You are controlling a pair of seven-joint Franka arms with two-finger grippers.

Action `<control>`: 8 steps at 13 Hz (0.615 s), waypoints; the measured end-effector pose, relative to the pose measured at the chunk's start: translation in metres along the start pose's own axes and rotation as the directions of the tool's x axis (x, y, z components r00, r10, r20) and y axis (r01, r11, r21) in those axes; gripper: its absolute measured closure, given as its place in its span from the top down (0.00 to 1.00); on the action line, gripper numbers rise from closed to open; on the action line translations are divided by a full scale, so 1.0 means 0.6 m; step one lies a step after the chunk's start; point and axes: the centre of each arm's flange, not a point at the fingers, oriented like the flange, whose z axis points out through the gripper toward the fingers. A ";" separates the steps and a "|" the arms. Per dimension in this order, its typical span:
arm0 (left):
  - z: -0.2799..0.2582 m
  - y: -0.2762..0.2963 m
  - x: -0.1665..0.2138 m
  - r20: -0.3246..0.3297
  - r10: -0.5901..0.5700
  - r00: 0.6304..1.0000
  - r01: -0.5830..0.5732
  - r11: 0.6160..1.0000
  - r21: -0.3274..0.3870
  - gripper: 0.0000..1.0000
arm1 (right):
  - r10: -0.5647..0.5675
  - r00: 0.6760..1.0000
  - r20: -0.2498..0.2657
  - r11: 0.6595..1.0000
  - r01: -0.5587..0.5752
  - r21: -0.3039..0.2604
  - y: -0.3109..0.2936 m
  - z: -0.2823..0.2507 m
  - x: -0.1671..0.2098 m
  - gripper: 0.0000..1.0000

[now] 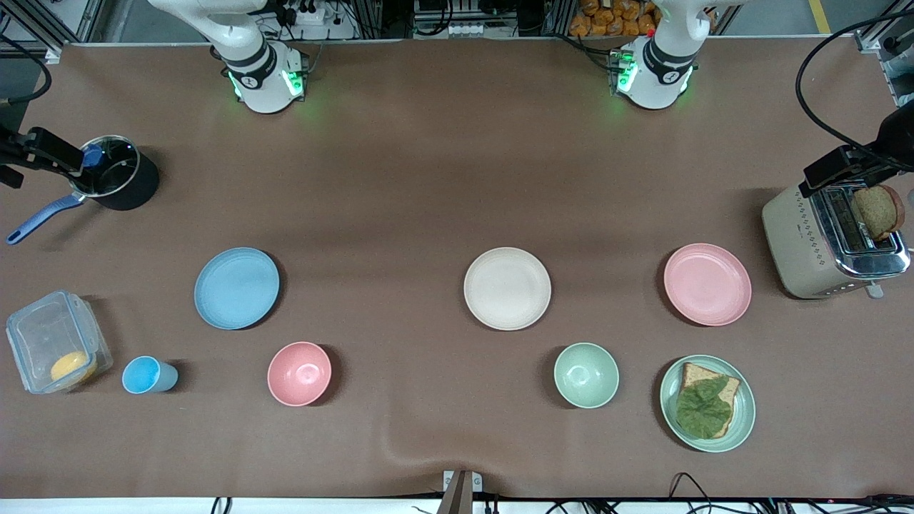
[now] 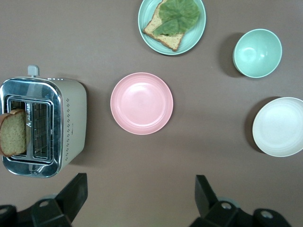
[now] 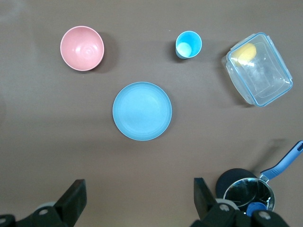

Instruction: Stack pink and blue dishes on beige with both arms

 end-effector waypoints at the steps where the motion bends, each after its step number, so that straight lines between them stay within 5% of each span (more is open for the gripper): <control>1: 0.010 -0.014 0.007 0.011 -0.016 1.000 0.016 1.000 0.001 1.00 | -0.001 1.000 0.003 1.000 0.001 0.000 -0.001 0.002 0.001 1.00; 8: 0.217 -0.074 0.109 0.152 -0.082 0.985 0.081 0.997 0.014 1.00 | -0.005 0.997 0.075 1.000 0.005 0.001 -0.003 0.116 0.069 1.00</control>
